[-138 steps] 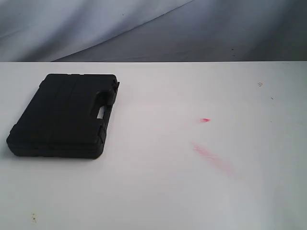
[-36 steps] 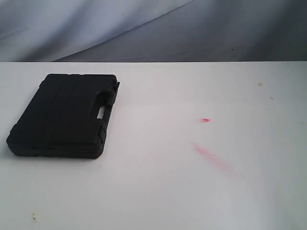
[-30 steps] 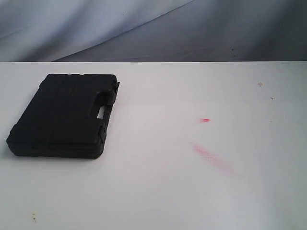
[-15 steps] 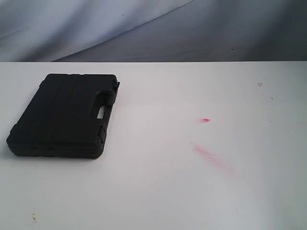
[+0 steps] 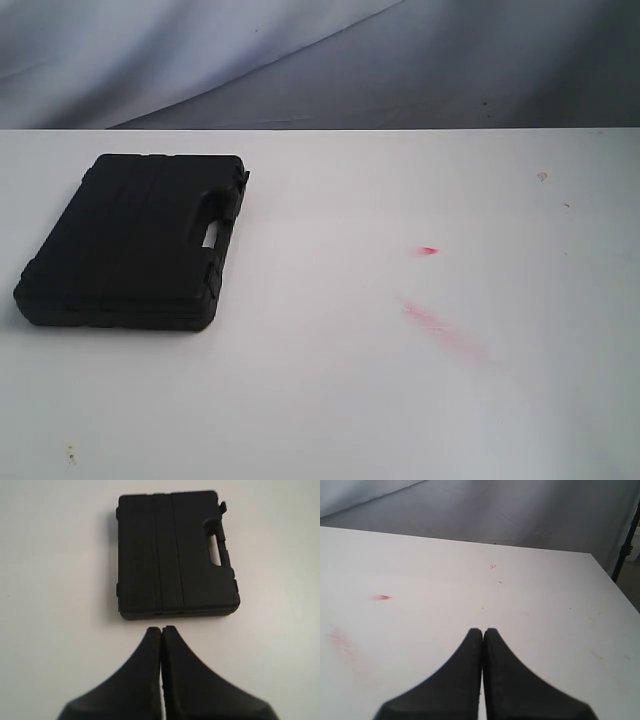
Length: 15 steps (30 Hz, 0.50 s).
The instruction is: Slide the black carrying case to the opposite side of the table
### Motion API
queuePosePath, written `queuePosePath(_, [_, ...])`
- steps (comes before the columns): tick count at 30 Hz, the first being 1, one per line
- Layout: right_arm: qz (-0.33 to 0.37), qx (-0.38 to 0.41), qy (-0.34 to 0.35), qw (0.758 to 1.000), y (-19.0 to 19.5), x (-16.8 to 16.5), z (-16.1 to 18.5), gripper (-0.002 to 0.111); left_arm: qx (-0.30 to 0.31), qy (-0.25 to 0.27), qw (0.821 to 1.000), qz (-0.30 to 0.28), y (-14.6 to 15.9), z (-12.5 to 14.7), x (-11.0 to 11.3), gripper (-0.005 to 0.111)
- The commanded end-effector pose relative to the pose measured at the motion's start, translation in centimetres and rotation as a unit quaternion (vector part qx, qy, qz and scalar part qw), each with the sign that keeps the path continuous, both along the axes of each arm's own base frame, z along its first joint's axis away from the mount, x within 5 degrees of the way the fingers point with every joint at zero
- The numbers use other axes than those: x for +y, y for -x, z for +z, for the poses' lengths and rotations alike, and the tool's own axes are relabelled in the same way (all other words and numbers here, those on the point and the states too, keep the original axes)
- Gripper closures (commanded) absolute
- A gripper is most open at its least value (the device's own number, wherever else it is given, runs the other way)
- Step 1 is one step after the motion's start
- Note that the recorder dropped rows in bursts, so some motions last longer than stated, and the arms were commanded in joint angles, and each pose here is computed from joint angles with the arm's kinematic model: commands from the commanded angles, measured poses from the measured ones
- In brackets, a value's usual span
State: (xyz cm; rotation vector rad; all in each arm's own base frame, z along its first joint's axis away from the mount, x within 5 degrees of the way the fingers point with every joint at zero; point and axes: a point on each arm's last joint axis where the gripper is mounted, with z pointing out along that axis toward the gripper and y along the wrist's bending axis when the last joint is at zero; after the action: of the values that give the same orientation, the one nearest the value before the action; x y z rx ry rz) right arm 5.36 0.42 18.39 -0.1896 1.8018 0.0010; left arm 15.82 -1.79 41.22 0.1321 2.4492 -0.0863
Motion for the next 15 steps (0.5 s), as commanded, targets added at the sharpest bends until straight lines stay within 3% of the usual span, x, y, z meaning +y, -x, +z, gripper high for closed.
queuePosePath(1, [0.001,0.000,-0.002,1.000,0.0,0.0,0.0,0.108,0.053,-0.004,0.998,0.019,-2.9,-1.8,-0.5,0.107])
queuePosePath(11, [0.001,0.000,-0.002,1.000,0.0,0.0,0.0,0.108,0.183,-0.020,0.983,-0.004,-8.8,-7.7,-4.5,0.107])
queuePosePath(15, [0.001,0.000,-0.002,1.000,0.0,0.0,0.0,0.108,0.229,-0.023,0.973,0.011,-10.6,-10.4,-5.9,0.107])
